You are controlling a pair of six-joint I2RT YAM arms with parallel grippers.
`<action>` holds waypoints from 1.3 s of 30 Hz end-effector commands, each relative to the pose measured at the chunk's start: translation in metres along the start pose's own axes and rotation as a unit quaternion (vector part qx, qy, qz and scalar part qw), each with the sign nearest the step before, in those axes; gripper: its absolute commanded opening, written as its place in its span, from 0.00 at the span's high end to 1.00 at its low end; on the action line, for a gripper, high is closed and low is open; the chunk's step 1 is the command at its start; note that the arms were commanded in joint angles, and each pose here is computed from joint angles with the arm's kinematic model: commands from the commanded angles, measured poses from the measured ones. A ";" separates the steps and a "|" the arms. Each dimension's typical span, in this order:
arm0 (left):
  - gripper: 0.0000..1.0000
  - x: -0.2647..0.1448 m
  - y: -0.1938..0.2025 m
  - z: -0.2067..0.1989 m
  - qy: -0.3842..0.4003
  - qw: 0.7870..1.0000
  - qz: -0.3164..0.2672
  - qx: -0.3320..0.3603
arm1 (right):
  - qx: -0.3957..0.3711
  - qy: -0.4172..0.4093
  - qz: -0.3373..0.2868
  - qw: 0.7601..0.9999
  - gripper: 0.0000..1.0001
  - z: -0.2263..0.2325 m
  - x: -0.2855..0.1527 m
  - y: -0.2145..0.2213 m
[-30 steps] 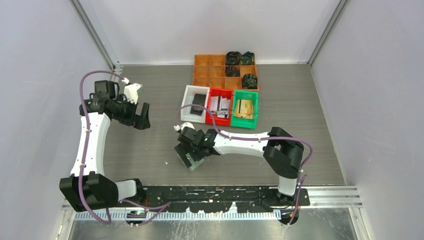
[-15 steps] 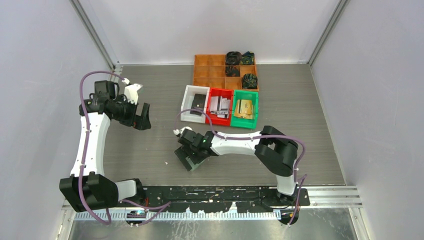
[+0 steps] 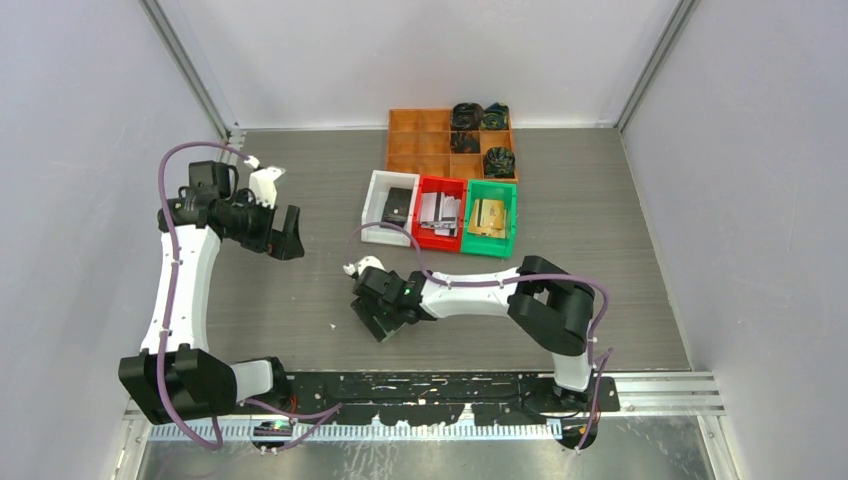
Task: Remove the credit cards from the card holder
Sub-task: Pick up the card holder from the center of the board.
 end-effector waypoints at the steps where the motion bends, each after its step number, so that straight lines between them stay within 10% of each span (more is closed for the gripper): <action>1: 0.00 -0.007 -0.005 -0.011 0.031 0.999 -0.035 -0.011 | 0.005 0.005 -0.033 0.999 0.29 0.002 -0.005 0.001; 24: 0.00 0.008 -0.023 -0.054 0.165 0.958 -0.166 -0.165 | 0.131 -0.064 -0.328 0.933 0.22 0.016 -0.125 -0.095; 39: 0.00 0.012 -0.010 -0.043 0.115 0.982 -0.116 -0.095 | 0.092 -0.030 -0.197 0.976 0.03 -0.009 -0.094 -0.058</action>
Point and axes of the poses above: each gripper's point midway between its finger pads, its own x axis out along the fingers, its own z axis along the line the jaws close on, y = z × x, the point moved 9 cm from there along -x, back along the fingers, and after that the axes turned 9 degrees about x, right-handed, at the moved point
